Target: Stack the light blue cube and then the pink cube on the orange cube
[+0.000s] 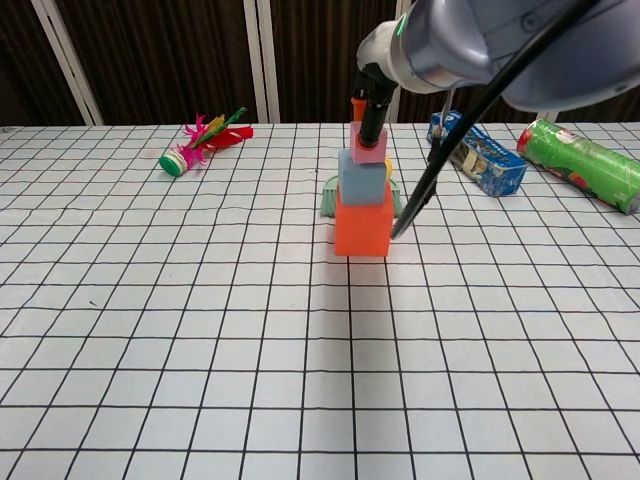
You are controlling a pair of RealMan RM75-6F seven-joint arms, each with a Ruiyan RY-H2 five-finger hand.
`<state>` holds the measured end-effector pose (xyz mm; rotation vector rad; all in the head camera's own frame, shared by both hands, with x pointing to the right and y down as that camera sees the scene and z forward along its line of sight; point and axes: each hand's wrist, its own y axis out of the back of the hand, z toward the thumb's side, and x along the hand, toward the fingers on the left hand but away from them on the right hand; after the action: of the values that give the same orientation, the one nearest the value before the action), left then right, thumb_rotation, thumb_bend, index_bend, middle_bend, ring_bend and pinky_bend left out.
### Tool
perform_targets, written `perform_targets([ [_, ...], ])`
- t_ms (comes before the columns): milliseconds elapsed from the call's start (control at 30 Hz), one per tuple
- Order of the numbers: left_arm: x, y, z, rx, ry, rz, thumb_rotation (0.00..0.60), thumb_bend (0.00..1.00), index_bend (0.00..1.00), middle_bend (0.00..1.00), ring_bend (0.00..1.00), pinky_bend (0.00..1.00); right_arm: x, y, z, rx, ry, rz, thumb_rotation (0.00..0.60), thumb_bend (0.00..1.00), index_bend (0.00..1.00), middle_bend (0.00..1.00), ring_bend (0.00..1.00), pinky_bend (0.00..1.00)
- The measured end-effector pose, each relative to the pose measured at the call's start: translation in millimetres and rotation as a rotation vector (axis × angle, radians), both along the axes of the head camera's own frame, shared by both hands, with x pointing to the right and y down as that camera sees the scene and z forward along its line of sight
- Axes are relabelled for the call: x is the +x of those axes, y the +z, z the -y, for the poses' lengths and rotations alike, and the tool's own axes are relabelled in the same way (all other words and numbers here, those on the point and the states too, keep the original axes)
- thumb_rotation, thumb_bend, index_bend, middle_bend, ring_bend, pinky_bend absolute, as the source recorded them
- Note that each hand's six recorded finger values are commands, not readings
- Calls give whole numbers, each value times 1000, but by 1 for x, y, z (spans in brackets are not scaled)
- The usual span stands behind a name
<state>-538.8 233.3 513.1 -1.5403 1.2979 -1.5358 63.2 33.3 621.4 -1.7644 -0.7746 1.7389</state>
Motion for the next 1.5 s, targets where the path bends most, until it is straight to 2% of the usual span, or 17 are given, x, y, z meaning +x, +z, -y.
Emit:
perform_targets([
  [633,-5,0,2,-5,-13,-5,600,161,159,0,0,0,-16,7,3,-1,0,8,600,497,500,57,38,92],
  [1500,-5,2,2,-12,-13,5,600,161,159,0,0,0,3,4,9,11,25,-6,600,497,505,58,38,92],
])
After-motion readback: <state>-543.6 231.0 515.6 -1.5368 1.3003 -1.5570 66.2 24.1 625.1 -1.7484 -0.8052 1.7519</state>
